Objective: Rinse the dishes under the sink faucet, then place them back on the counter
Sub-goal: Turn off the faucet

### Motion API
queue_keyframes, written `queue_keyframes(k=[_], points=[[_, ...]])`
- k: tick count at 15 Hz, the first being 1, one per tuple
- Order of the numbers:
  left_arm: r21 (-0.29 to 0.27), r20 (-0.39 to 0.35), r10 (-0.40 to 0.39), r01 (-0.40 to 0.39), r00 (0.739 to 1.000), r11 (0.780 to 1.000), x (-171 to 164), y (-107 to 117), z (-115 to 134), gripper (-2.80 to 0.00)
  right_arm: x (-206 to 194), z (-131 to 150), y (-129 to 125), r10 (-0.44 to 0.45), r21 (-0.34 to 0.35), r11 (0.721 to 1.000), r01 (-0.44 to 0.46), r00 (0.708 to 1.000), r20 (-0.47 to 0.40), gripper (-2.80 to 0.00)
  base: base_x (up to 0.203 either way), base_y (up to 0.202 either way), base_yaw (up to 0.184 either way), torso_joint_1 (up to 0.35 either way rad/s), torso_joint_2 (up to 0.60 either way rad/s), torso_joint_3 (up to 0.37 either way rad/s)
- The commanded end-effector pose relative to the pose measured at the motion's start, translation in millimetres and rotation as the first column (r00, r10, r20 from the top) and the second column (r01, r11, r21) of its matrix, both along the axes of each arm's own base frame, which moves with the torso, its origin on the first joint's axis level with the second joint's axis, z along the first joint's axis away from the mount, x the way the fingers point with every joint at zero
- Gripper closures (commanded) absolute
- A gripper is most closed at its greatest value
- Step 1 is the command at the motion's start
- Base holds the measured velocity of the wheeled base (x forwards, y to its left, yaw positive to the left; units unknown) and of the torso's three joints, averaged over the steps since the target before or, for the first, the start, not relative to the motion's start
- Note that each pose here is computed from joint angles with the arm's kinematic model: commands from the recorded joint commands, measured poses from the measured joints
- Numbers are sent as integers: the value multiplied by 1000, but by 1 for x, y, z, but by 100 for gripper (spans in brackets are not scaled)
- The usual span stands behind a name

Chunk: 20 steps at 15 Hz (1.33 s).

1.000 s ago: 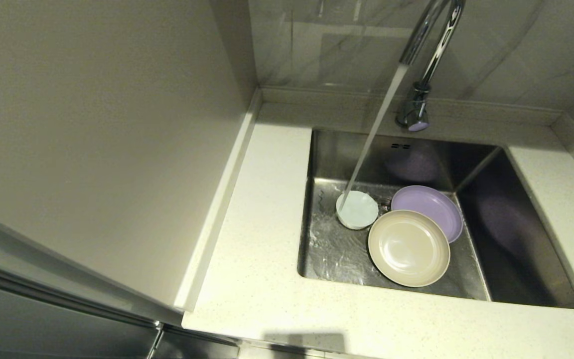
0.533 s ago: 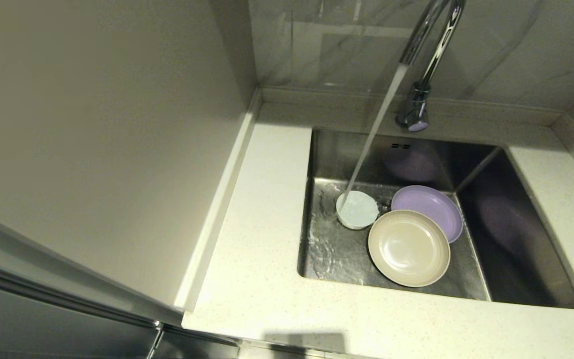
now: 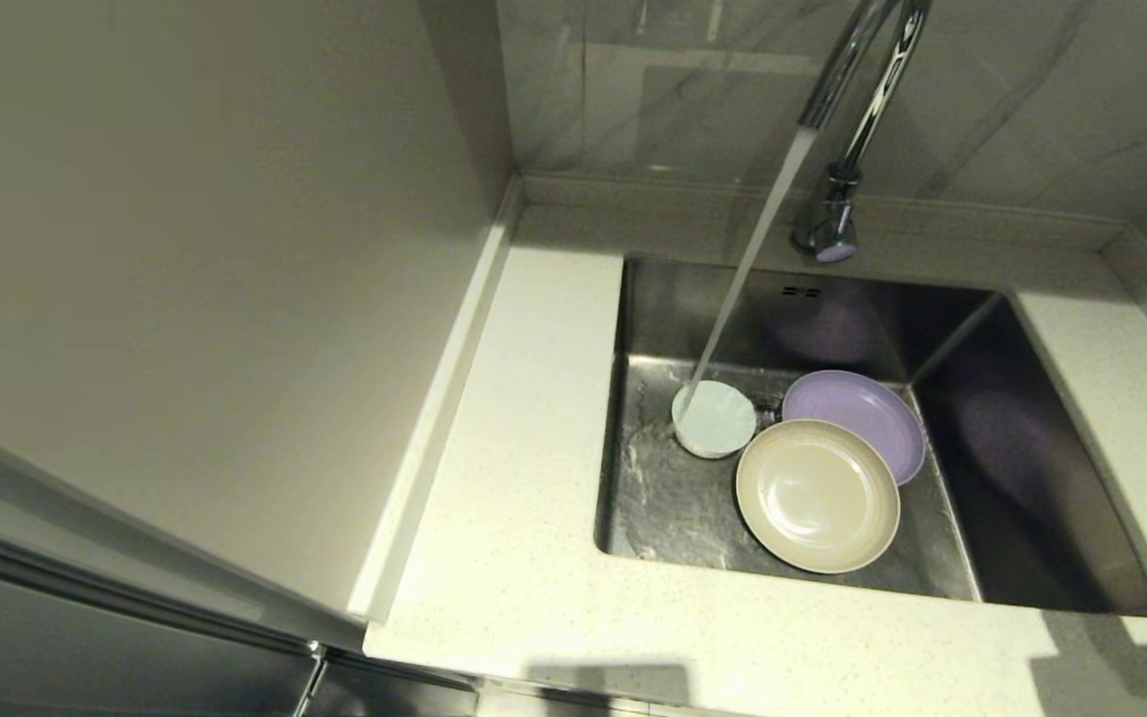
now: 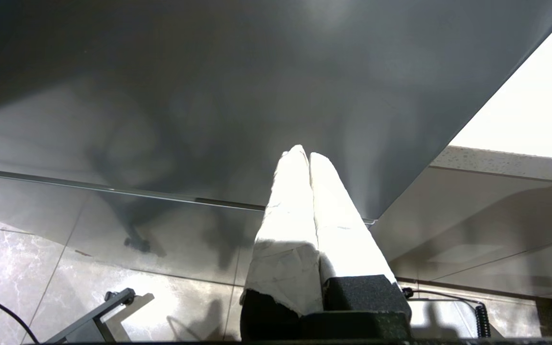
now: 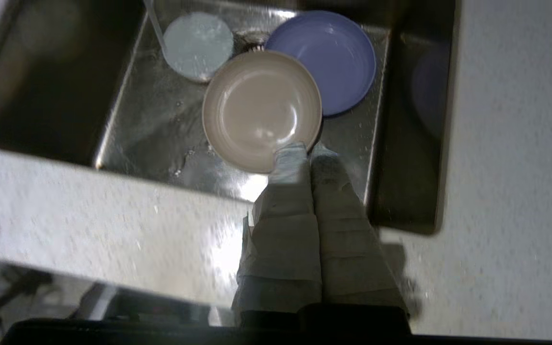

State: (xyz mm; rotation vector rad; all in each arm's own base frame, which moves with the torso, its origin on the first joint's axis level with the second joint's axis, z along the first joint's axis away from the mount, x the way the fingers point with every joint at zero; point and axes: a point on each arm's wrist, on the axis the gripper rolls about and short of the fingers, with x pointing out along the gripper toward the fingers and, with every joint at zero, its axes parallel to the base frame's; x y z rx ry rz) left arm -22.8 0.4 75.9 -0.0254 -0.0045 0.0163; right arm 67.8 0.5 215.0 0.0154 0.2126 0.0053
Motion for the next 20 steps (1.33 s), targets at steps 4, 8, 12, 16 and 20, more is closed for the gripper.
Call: queue_keyframes(k=[4, 8, 12, 16, 20], points=[[-1, 3, 0, 0, 1000, 1000, 0, 0, 0, 0, 89, 75, 2, -8, 154, 988, 8, 1000, -1, 0, 0, 0, 0, 0, 0, 0], [-1, 3, 0, 0, 1000, 1000, 0, 0, 0, 0, 153, 114, 3, -18, 259, 966, 8, 999, 39, 0, 0, 0, 0, 0, 0, 0], [-1, 3, 0, 0, 1000, 1000, 0, 0, 0, 0, 196, 100, 22, 44, 301, 953, -31, 998, -37, 0, 0, 0, 0, 0, 0, 0], [-1, 3, 0, 0, 1000, 1000, 0, 0, 0, 0, 226, 103, 33, 151, 406, 911, -77, 977, -152, 0, 0, 0, 0, 0, 0, 0], [-1, 3, 0, 0, 1000, 1000, 0, 0, 0, 0, 275, 107, 41, 284, 559, 823, -101, 926, -250, 0, 0, 0, 0, 0, 0, 0]])
